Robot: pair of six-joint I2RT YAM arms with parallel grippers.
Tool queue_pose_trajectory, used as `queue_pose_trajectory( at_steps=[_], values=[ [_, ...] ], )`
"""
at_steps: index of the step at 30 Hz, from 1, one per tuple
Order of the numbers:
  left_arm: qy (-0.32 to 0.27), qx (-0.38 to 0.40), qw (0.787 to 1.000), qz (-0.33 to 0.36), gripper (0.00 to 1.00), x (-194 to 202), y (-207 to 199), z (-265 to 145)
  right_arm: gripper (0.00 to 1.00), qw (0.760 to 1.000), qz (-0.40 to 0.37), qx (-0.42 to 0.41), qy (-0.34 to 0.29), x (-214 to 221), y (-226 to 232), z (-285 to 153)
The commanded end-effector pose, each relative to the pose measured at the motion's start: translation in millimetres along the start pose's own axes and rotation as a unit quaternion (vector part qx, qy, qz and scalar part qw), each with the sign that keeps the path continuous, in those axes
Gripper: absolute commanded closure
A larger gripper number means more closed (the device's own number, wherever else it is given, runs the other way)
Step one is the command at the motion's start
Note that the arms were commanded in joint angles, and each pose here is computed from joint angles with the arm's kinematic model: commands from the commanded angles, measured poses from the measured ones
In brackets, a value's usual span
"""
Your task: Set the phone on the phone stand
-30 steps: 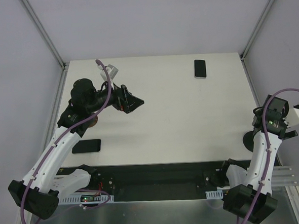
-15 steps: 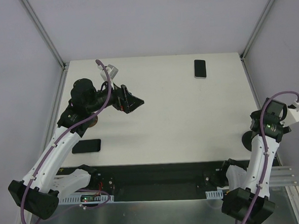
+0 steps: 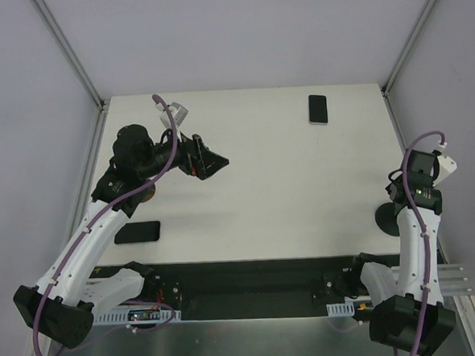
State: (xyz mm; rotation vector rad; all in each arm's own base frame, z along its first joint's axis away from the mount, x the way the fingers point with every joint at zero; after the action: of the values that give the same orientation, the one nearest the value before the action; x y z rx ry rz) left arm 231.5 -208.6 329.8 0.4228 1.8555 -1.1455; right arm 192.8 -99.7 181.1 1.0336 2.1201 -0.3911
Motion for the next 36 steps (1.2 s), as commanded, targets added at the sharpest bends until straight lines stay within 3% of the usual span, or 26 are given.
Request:
queue_pose_trajectory(
  at_steps=[1, 4, 7, 10, 14, 17, 22, 25, 28, 31, 34, 35, 36],
  values=[
    [-0.013, 0.0, 1.0, 0.026, 0.01, -6.0, 0.1, 2.2, 0.99, 0.998, -0.041, -0.046, -0.022, -17.4, 17.8, -6.4],
    [-0.01, -0.006, 1.0, 0.024, 0.01, -4.2, 4.1, 4.2, 0.99, 0.983, -0.102, -0.149, -0.021, -14.4, 59.2, -16.4],
    [-0.007, -0.004, 1.0, 0.022, 0.01, -4.3, 4.8, 6.2, 0.99, 0.945, -0.21, -0.25, -0.012, -2.9, 107.8, -39.7],
    [-0.007, -0.002, 1.0, 0.021, 0.01, -5.0, 3.3, 5.7, 0.99, 0.885, -0.314, -0.343, -0.008, 19.0, 152.6, -73.5],
    [-0.01, -0.006, 1.0, 0.005, 0.01, -7.9, 2.3, 6.0, 0.99, 0.737, -0.464, -0.492, 0.01, 80.9, 201.0, -139.4],
    [-0.015, -0.009, 0.999, -0.035, 0.01, -13.9, -2.1, 6.2, 0.99, 0.651, -0.539, -0.533, 0.047, 119.1, 216.4, -165.9],
    [-0.005, -0.033, 0.997, -0.067, 0.01, -2.5, 13.1, 13.2, 0.99, 0.542, -0.611, -0.574, 0.057, 153.9, 236.4, -194.6],
    [0.011, -0.046, 0.996, -0.077, 0.01, 5.0, 30.1, 16.3, 0.99, 0.507, -0.636, -0.577, 0.074, 160.1, 238.1, -197.3],
    [0.045, -0.032, 0.993, -0.101, 0.01, 17.7, 42.7, 24.6, 0.99, 0.493, -0.654, -0.568, 0.079, 156.7, 237.1, -198.9],
    [0.082, 0.009, 0.988, -0.127, 0.04, 27.4, 41.3, 31.7, 0.96, 0.496, -0.661, -0.56, 0.069, 153.4, 233.6, -195.9],
    [0.092, 0.044, 0.986, -0.133, 0.05, 30.0, 34.5, 33.2, 0.84, 0.51, -0.654, -0.556, 0.057, 155.7, 228.2, -187.9],
    [0.093, 0.05, 0.986, -0.133, 0.05, 31.1, 33.0, 32.6, 0.65, 0.519, -0.653, -0.55, 0.049, 155.1, 227.9, -184.7],
    [0.1, 0.058, 0.984, -0.137, 0.04, 35.8, 32.1, 32.6, 0.55, 0.532, -0.647, -0.544, 0.049, 158.5, 226.7, -178.4]
  ],
)
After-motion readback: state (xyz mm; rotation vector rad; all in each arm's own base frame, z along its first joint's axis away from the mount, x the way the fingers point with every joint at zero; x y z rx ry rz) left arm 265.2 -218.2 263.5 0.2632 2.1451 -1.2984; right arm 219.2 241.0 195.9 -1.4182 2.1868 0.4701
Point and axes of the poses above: each gripper's point midway between its finger pads, its own z axis out along the fingers, its own y axis along the line the jaws close on, x = y × z, the point moved 3 cm from there along -z, back along the fingers, and after that the axes turned 4 degrees about -z, right-handed, at the moved point
